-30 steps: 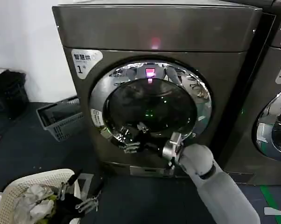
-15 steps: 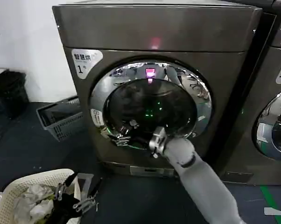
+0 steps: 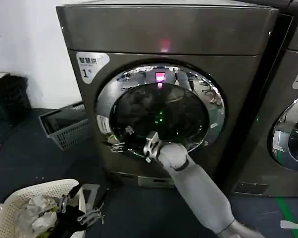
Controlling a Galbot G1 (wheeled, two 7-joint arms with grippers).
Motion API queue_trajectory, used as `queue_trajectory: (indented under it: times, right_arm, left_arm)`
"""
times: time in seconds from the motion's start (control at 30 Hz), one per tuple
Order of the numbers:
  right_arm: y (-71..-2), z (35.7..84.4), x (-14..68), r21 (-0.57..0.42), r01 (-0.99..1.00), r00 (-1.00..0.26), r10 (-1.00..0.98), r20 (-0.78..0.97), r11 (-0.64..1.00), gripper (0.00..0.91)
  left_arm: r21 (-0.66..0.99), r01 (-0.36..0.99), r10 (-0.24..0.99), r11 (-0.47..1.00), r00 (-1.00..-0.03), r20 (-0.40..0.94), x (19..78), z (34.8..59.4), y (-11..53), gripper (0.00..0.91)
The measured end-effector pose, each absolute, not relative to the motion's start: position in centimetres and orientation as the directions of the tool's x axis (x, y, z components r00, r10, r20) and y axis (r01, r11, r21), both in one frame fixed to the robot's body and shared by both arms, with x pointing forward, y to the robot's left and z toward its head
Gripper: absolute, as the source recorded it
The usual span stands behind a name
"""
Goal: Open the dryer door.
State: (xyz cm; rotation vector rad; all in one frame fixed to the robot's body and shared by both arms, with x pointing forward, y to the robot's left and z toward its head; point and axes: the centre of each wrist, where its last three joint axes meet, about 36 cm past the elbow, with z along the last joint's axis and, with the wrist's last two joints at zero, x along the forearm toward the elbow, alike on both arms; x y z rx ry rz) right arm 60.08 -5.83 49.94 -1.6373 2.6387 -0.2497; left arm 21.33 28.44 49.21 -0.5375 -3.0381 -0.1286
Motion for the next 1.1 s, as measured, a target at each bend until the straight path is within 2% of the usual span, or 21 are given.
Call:
queue_trajectory:
  times: [0.23, 0.37, 0.57, 0.67, 0.87, 1.1]
  right_arm:
    - [-5.8, 49.8, 60.2, -0.135, -0.906, -0.412, -0.908, 0.075, 0.4, 0.907]
    - [-6.1, 50.0, 60.1, -0.096, -0.925, -0.376, -0.924, 0.072, 0.369, 0.907]
    - [-6.7, 50.3, 60.1, -0.099, -0.948, -0.311, -0.948, 0.072, 0.304, 0.907]
    - [-7.0, 50.2, 59.9, -0.096, -0.958, -0.278, -0.958, 0.072, 0.27, 0.907]
    - [-8.1, 50.3, 59.4, -0.097, -0.974, -0.213, -0.975, 0.067, 0.206, 0.907]
    - [-9.6, 50.2, 58.5, -0.11, -0.99, -0.098, -0.993, 0.07, 0.09, 0.907]
  left_arm:
    - [0.053, 0.342, 0.338, 0.938, -0.938, 0.083, 21.3, 49.4, 28.8, 0.907]
    - [0.077, 0.333, 0.325, 0.94, -0.941, 0.096, 21.3, 49.7, 28.7, 0.907]
    - [0.082, 0.293, 0.281, 0.953, -0.951, 0.125, 21.9, 49.8, 29.3, 0.907]
    - [0.055, 0.305, 0.298, 0.951, -0.949, 0.105, 22.3, 49.7, 30.0, 0.907]
    - [0.058, 0.378, 0.373, 0.924, -0.925, 0.071, 22.9, 48.7, 33.0, 0.907]
    - [0.051, 0.318, 0.312, 0.947, -0.945, 0.103, 23.8, 49.2, 37.6, 0.907]
